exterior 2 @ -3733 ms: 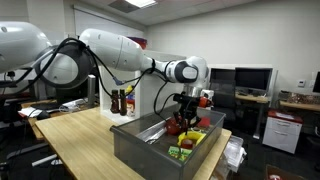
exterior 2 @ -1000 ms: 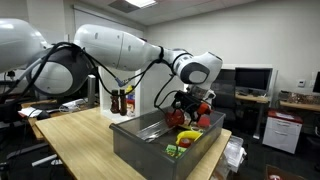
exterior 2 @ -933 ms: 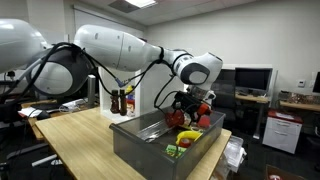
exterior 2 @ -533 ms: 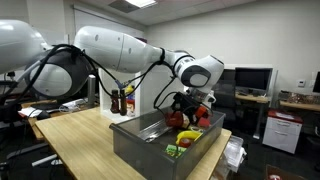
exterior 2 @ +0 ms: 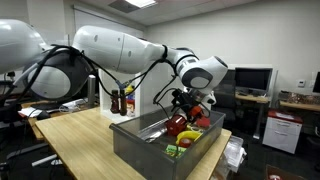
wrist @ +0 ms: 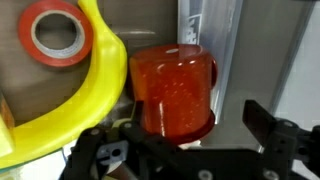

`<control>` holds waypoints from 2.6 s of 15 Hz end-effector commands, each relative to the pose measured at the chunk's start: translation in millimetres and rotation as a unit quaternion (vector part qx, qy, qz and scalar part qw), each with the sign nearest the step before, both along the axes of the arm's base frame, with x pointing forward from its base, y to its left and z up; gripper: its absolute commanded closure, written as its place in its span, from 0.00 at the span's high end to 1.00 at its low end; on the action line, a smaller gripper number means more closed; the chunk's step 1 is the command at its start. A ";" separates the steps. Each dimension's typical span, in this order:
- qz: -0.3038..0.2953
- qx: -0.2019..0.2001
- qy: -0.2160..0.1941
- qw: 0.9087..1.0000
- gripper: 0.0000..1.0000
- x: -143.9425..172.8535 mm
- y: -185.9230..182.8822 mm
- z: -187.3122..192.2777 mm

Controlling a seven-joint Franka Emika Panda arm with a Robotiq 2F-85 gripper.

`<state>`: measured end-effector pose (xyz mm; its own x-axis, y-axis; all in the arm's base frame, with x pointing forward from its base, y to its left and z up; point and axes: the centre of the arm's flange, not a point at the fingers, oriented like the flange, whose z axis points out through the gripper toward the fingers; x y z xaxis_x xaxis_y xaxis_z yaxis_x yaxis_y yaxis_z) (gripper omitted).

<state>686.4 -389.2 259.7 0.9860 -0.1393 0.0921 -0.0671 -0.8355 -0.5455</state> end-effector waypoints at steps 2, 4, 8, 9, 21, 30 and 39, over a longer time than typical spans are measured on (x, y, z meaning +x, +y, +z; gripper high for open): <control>-0.052 0.062 0.006 0.997 1.00 -0.9 -3.6 0.6; -0.064 0.073 0.009 0.995 1.00 -1.3 -4.8 0.0; -0.080 0.080 0.023 0.993 1.00 -0.7 -6.8 1.4; -0.086 0.084 0.026 0.992 1.00 -0.5 -7.1 1.5; -0.160 0.139 0.037 0.977 1.00 -4.1 -12.5 -1.3; -0.144 0.140 0.030 0.979 1.00 -2.9 -8.7 -1.8; -0.182 0.140 0.060 0.971 1.00 -5.1 -13.0 -5.5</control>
<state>682.3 -399.5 255.2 0.8928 -0.4444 -0.0737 -0.3525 -0.5874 -0.7285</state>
